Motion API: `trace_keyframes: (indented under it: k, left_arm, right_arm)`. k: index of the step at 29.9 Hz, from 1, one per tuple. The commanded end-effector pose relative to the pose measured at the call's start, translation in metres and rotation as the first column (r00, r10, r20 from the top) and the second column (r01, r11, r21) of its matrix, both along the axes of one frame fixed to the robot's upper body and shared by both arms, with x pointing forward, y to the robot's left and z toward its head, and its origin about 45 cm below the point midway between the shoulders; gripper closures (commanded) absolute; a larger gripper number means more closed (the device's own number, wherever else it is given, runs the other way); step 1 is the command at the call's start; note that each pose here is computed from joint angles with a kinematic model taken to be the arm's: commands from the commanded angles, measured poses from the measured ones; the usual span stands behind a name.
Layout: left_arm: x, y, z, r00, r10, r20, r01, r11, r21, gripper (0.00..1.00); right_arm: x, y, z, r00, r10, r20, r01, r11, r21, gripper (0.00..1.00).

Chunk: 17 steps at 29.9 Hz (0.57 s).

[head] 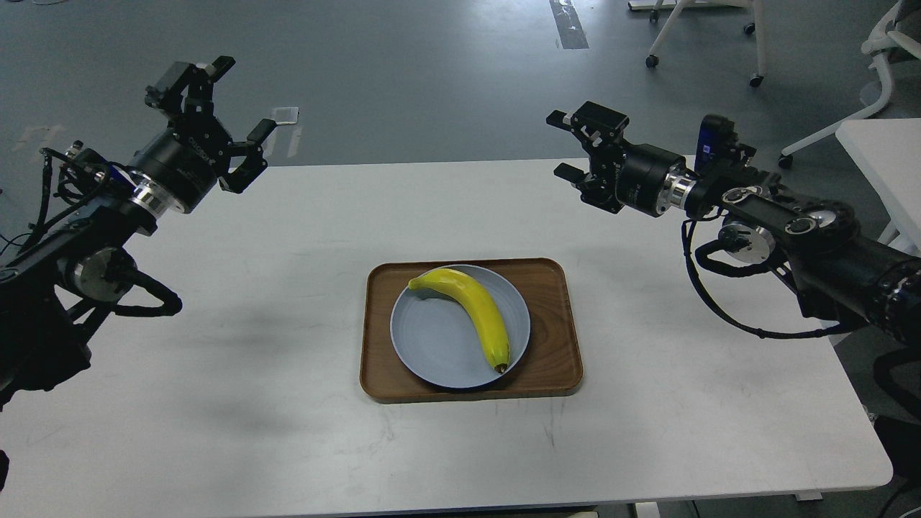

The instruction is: Place banana on plate with both arms

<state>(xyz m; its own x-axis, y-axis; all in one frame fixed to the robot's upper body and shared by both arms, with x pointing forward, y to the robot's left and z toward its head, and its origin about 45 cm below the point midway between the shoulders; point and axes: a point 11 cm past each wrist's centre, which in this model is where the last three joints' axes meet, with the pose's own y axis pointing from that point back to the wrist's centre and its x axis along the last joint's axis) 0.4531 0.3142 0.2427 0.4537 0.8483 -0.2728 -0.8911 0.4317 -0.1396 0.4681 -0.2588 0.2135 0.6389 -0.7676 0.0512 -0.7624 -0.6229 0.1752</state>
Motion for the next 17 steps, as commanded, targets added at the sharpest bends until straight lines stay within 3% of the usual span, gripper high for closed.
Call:
trace_keyframes:
  k: [1, 8, 17]
  left_arm:
    - [-0.003, -0.008, -0.024, 0.999, 0.015, -0.046, -0.016, 1.000, -0.021, 0.02]
    - [-0.007, -0.013, -0.057, 0.992, 0.054, -0.112, -0.058, 0.998, -0.034, 0.02]
    - [-0.014, -0.026, -0.076, 0.987, 0.047, -0.151, -0.056, 0.997, -0.056, 0.02]
  right_arm:
    - [-0.006, -0.031, -0.010, 0.994, -0.112, -0.016, 0.113, 0.990, 0.081, 0.04]
    - [-0.013, -0.067, -0.012, 0.983, -0.182, -0.021, 0.183, 0.980, 0.078, 0.04]
    - [-0.016, -0.074, -0.016, 0.981, -0.192, -0.028, 0.194, 0.979, 0.068, 0.00]
